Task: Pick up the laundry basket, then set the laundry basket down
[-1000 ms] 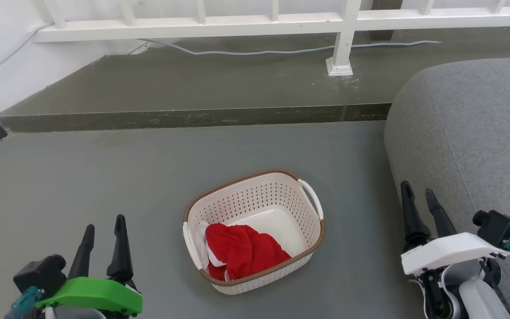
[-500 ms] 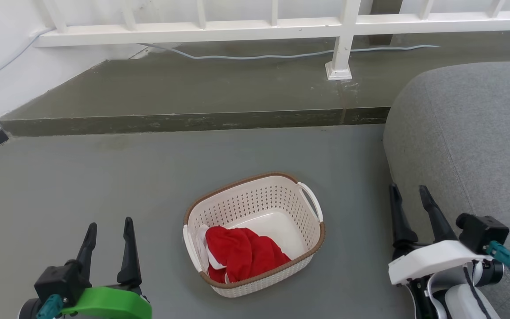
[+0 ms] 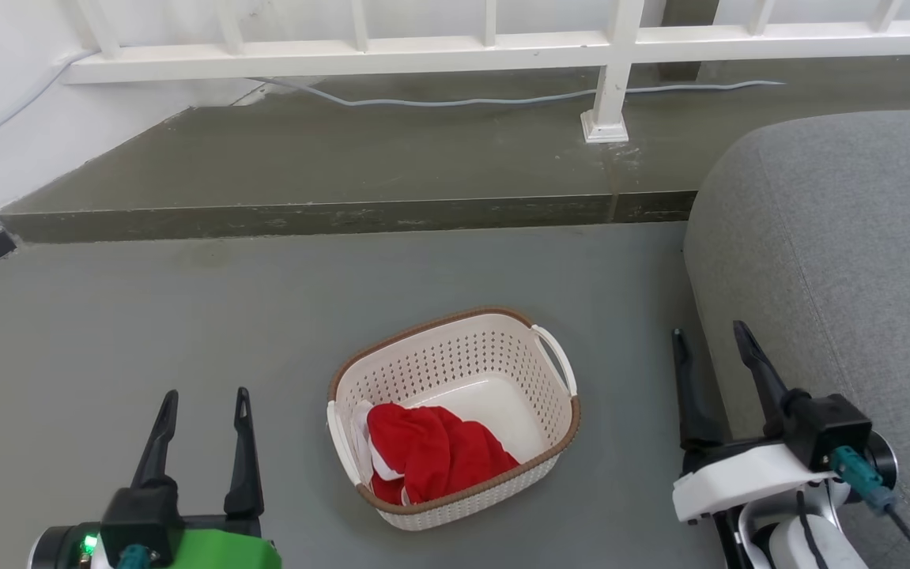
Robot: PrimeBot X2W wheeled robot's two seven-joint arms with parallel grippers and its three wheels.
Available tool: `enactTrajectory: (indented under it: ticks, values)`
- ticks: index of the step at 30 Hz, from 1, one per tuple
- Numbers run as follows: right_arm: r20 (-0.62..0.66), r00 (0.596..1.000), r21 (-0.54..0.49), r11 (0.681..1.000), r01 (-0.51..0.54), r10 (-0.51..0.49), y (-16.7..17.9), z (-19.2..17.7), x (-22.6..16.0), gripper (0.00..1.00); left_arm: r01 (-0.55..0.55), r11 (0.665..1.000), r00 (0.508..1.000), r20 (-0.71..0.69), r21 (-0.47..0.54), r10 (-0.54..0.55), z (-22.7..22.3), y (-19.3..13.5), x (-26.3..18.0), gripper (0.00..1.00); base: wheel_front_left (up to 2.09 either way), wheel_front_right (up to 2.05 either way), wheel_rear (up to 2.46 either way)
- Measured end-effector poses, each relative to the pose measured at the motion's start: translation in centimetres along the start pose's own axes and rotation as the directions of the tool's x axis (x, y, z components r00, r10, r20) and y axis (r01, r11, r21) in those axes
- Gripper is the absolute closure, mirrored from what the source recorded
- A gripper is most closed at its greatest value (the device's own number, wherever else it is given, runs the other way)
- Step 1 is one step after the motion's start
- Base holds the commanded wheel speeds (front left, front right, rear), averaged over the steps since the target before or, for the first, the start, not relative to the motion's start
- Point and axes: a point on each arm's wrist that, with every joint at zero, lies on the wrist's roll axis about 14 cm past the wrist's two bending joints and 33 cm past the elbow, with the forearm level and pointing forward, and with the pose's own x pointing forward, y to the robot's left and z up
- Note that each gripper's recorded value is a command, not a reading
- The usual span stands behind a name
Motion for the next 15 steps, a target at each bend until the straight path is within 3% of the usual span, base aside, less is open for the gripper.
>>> enactTrajectory:
  ticks: [4,15]
  values:
    - [0.038,0.999,-0.066,0.998,-0.023,0.025,0.72,0.75,0.03,0.00,0.017,0.998,0.999,0.030,0.060,-0.019,0.54,-0.53,-0.25,0.00,0.00,0.00,0.00]
    - [0.041,0.999,-0.070,0.997,-0.025,0.028,0.79,0.83,-0.01,0.00,0.016,0.998,0.999,0.031,0.061,-0.018,0.58,-0.50,-0.25,0.00,0.00,0.00,0.00]
